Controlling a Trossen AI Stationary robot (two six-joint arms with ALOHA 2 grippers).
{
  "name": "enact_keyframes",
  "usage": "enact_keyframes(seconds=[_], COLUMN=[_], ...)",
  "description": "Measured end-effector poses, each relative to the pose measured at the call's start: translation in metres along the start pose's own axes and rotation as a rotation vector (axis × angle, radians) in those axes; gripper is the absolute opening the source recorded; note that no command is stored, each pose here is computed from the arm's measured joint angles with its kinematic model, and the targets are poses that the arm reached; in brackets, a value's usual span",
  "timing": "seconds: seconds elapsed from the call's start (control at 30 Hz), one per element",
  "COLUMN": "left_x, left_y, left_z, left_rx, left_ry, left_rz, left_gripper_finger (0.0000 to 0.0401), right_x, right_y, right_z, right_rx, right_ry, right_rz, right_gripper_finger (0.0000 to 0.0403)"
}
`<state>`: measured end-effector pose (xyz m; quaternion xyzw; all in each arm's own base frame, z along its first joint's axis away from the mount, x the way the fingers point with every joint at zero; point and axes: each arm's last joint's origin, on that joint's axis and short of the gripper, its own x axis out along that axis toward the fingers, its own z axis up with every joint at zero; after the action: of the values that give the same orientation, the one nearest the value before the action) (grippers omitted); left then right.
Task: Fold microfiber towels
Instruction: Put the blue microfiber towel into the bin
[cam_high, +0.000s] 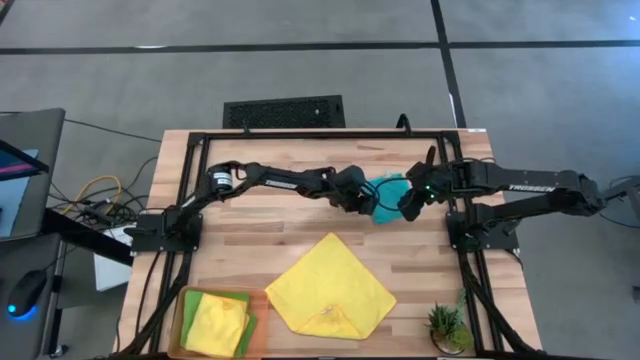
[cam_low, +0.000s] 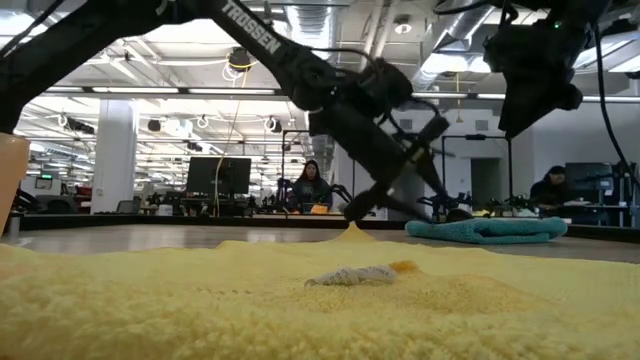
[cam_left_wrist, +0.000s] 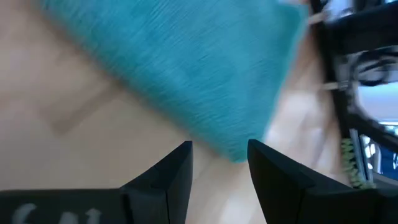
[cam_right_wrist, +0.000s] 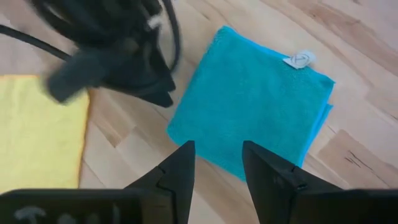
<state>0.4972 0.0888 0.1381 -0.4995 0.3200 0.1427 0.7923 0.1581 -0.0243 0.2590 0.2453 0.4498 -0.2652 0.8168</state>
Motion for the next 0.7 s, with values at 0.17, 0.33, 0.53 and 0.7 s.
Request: enact_keyframes(seconds=[0.17,0.33,0.53,0.7], left_x=[0.011,0.013,0.013,0.016], left_y=[0.011,0.013,0.014,0.015], left_z=[-0.002,-0.003,-0.001,0.002], left_rx=[-0.058,-0.066,-0.095,-0.119], left_ry=[0.021,0.004,-0.046,-0.069], left_rz=[0.009,0.028,0.050,0.028], left_gripper_finger=[0.0146,0.0146,0.0146,0.0146], right_x=[0.001,0.001,0.001,0.001], right_y=[0.000,0.000,0.000,0.000], right_z=[0.000,0.000,0.000,0.001], right_rx=[0.000,0.000,0.001,0.002], right_ry=[0.002,0.003,0.002,0.001], right_rz=[-0.001,-0.002,-0.001,-0.001], right_gripper_finger=[0.0159,0.0157,0.0155,0.0154])
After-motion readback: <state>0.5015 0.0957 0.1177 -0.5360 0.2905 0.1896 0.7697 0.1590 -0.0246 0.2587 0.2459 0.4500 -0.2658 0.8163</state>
